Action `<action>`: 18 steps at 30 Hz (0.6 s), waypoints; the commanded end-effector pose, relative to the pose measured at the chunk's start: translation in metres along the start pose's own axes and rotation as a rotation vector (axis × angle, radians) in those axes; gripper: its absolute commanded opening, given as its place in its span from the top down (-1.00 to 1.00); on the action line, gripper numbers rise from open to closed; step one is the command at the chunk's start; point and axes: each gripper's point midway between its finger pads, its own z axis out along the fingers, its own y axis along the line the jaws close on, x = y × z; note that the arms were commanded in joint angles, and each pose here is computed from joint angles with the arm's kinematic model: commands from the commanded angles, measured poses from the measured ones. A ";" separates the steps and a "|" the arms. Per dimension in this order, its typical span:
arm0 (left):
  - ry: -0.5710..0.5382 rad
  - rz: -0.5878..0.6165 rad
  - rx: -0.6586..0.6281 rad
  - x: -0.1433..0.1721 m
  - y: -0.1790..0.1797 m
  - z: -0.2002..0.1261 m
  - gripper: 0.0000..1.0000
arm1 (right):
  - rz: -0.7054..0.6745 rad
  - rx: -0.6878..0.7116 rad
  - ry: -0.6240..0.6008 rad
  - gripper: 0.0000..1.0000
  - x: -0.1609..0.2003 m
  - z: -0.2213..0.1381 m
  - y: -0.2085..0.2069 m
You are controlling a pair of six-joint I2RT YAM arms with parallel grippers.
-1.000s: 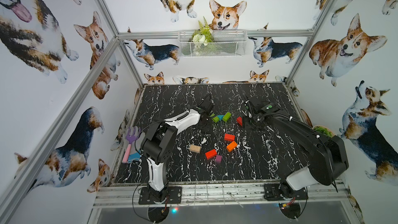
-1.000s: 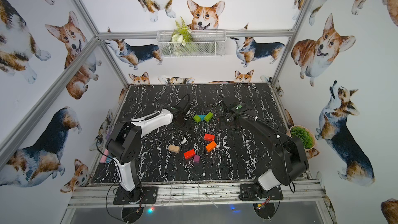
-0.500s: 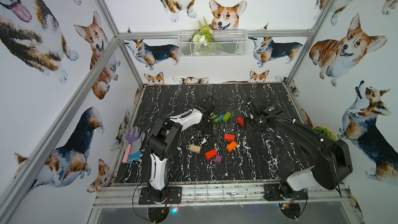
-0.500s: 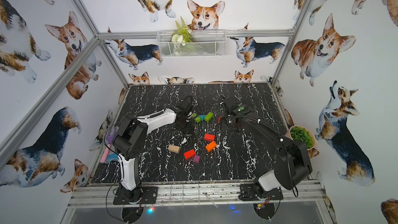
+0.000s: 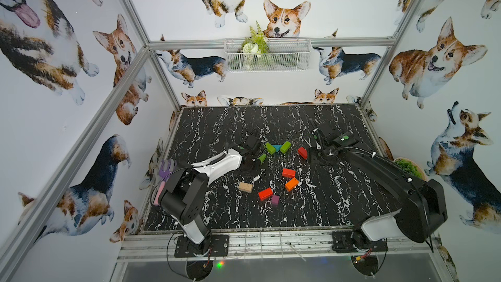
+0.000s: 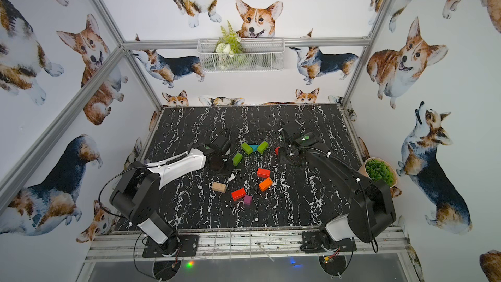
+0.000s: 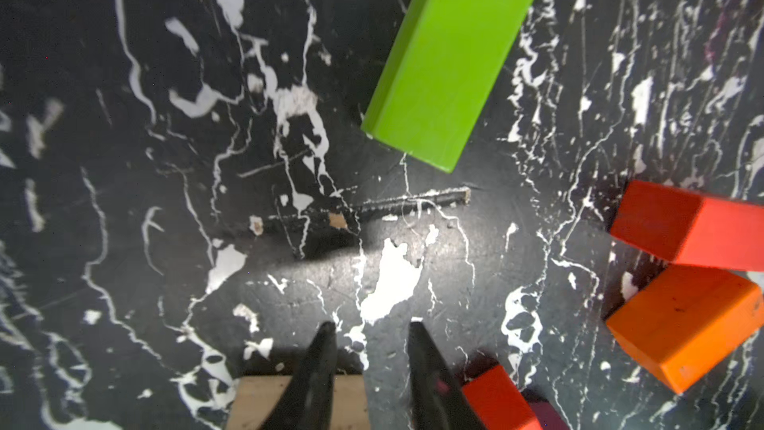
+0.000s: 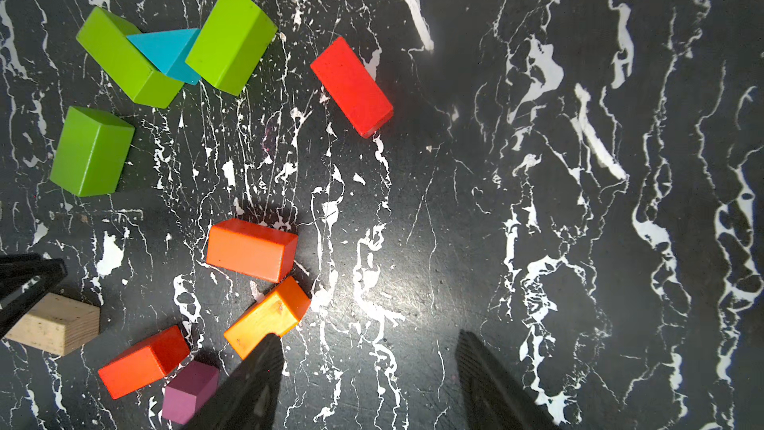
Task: Assemble a heart with building blocks
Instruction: Assemble the building block at the center of the board.
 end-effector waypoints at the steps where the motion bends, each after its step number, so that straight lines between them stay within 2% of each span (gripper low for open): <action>1: -0.031 -0.168 0.046 -0.009 -0.008 0.008 0.80 | 0.011 -0.006 0.007 -0.38 0.002 -0.001 0.000; 6: -0.033 -0.184 0.016 -0.018 -0.005 0.020 0.96 | 0.009 -0.009 -0.003 -0.38 0.002 -0.005 -0.001; 11: -0.062 -0.185 -0.041 -0.036 0.001 0.023 0.98 | 0.012 -0.007 -0.001 -0.38 0.006 -0.005 -0.003; 18: -0.070 -0.194 -0.052 -0.050 0.004 0.032 0.97 | 0.008 -0.006 0.002 -0.37 0.006 -0.005 -0.004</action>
